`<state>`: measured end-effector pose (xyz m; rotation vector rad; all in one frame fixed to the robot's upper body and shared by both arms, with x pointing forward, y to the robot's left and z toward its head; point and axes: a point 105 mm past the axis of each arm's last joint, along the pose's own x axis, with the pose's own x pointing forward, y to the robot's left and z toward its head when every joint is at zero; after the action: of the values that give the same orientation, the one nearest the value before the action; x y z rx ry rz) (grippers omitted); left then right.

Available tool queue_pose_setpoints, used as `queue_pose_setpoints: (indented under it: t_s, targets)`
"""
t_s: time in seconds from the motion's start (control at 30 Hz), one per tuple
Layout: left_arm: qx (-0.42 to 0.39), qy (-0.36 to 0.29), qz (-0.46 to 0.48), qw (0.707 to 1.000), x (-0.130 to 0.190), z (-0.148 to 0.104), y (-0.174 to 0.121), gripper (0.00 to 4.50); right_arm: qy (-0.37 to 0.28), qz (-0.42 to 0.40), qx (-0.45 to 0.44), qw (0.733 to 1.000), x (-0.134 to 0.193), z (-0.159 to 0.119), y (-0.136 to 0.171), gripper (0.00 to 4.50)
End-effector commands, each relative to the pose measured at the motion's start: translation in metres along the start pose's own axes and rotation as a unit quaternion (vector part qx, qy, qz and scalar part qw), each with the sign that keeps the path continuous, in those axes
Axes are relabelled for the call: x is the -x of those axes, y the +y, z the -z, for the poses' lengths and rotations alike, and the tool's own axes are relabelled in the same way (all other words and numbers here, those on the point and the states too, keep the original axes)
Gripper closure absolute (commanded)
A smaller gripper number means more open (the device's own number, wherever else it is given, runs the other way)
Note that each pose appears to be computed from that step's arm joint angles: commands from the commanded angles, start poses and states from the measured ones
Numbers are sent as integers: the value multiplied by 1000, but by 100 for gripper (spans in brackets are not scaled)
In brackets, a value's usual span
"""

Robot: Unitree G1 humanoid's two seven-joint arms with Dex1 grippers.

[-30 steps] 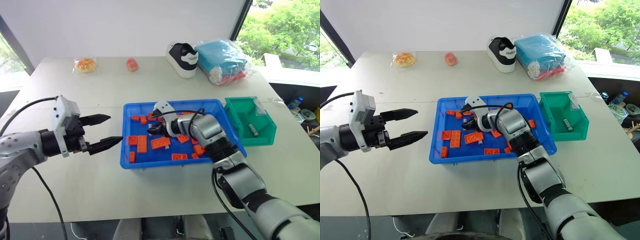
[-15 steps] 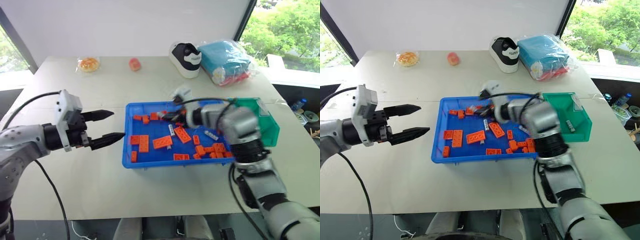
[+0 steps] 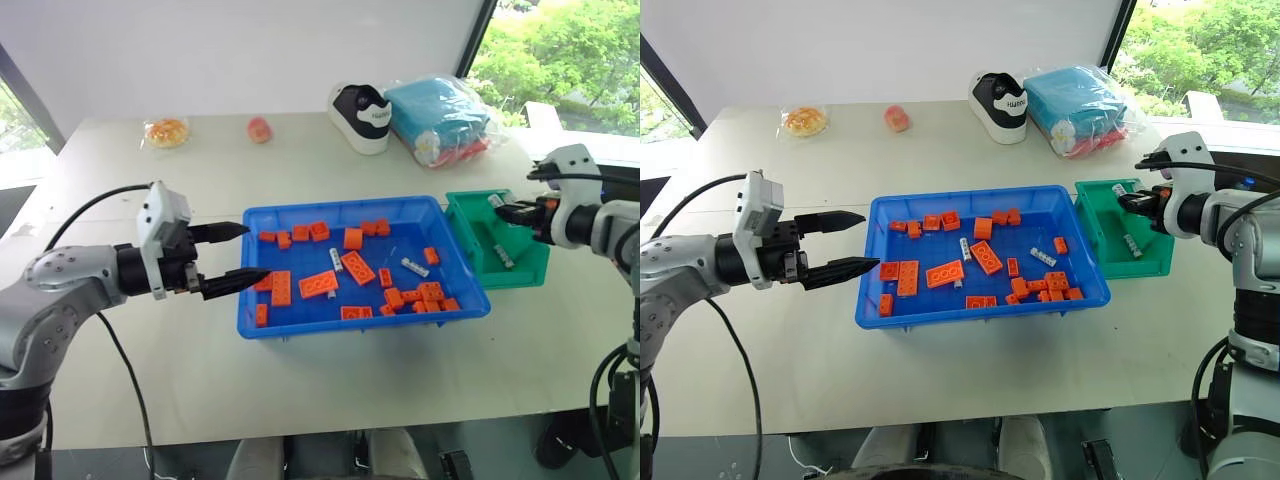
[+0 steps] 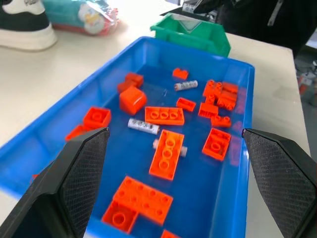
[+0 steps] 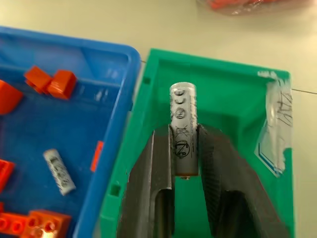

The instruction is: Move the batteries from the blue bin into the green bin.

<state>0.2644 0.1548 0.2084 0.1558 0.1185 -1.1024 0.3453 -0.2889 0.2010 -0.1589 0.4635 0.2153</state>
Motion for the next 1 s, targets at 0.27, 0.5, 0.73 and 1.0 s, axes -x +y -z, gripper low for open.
queue_pose_setpoints:
  t_s: [0.27, 0.5, 0.73, 1.0]
  targets:
    - [-17, -11, -3, 1000, 1, -8, 0, 0, -99, -97, 104, 985, -2, -57, 60, 150]
    - [-17, -15, -11, 1000, 1, -9, -3, 0, -70, -328, 214, 917, -4, -25, 169, 150]
    - [-18, -16, -15, 1000, 2, -10, -4, 0, -62, -440, 334, 831, -27, -8, 214, 94]
    - [-16, -14, -21, 1000, 6, -8, -12, 0, -46, -499, 404, 765, -51, 5, 244, 3]
